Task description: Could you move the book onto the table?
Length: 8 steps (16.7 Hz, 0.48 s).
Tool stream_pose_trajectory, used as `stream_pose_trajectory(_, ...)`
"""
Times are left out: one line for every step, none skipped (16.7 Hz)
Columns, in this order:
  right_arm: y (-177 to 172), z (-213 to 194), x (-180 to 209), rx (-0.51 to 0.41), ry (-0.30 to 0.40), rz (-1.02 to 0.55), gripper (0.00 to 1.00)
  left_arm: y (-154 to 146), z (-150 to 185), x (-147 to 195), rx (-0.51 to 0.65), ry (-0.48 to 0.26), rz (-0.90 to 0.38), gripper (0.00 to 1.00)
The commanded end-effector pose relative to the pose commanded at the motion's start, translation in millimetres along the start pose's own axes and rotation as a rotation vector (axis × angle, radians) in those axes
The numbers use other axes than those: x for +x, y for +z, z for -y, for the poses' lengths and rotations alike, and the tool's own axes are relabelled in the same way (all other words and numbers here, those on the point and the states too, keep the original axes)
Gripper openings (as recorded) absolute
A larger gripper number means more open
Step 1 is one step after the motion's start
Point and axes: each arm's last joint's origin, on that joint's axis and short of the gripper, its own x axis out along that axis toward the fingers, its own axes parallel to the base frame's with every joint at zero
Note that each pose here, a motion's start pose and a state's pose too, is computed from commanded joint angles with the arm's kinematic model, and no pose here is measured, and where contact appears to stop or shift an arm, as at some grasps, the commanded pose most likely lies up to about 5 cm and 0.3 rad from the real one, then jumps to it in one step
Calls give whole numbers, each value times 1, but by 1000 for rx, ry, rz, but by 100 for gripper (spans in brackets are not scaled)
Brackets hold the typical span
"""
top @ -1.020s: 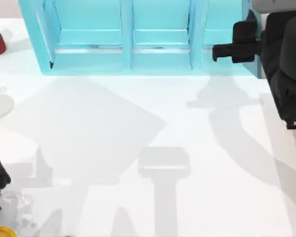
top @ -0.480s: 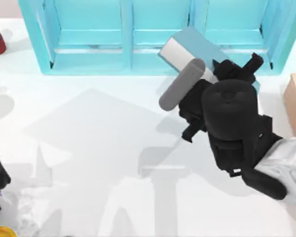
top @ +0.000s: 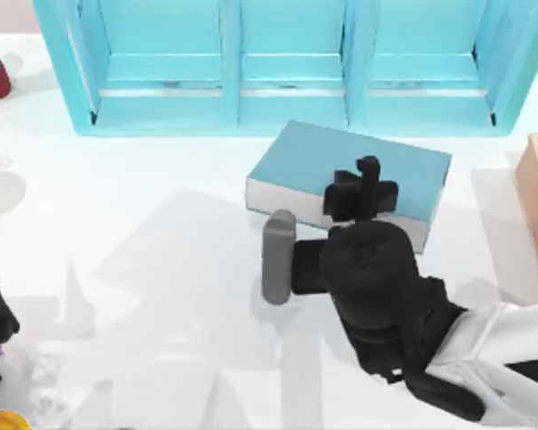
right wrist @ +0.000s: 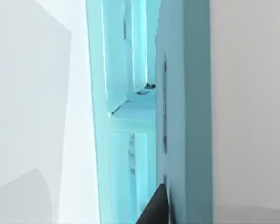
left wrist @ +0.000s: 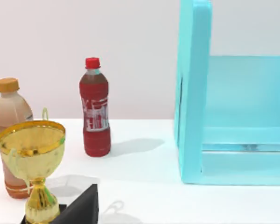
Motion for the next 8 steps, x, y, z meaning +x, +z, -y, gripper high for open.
stream_pose_trajectory(1, -2, -1, -15, 0, 3, 0, 0, 0, 0, 0, 0, 0, 100)
stream_pose_trajectory(1, -2, -1, -20, 0, 4, 0, 0, 0, 0, 0, 0, 0, 100)
stream_pose_trajectory(1, -2, -1, -20, 0, 4, 0, 0, 0, 0, 0, 0, 0, 100)
stream_pose_trajectory(1, -2, -1, -20, 0, 4, 0, 0, 0, 0, 0, 0, 0, 100)
stream_pose_trajectory(1, -2, -1, -20, 0, 4, 0, 0, 0, 0, 0, 0, 0, 100)
stream_pose_trajectory(0, -2, 0, -15, 4, 0, 0, 0, 0, 0, 0, 0, 0, 100)
stream_pose_trajectory(0, -2, -1, -15, 3, 1, 0, 0, 0, 0, 0, 0, 0, 100)
stream_pose_trajectory(0, -2, -2, -17, 2, 2, 0, 0, 0, 0, 0, 0, 0, 100)
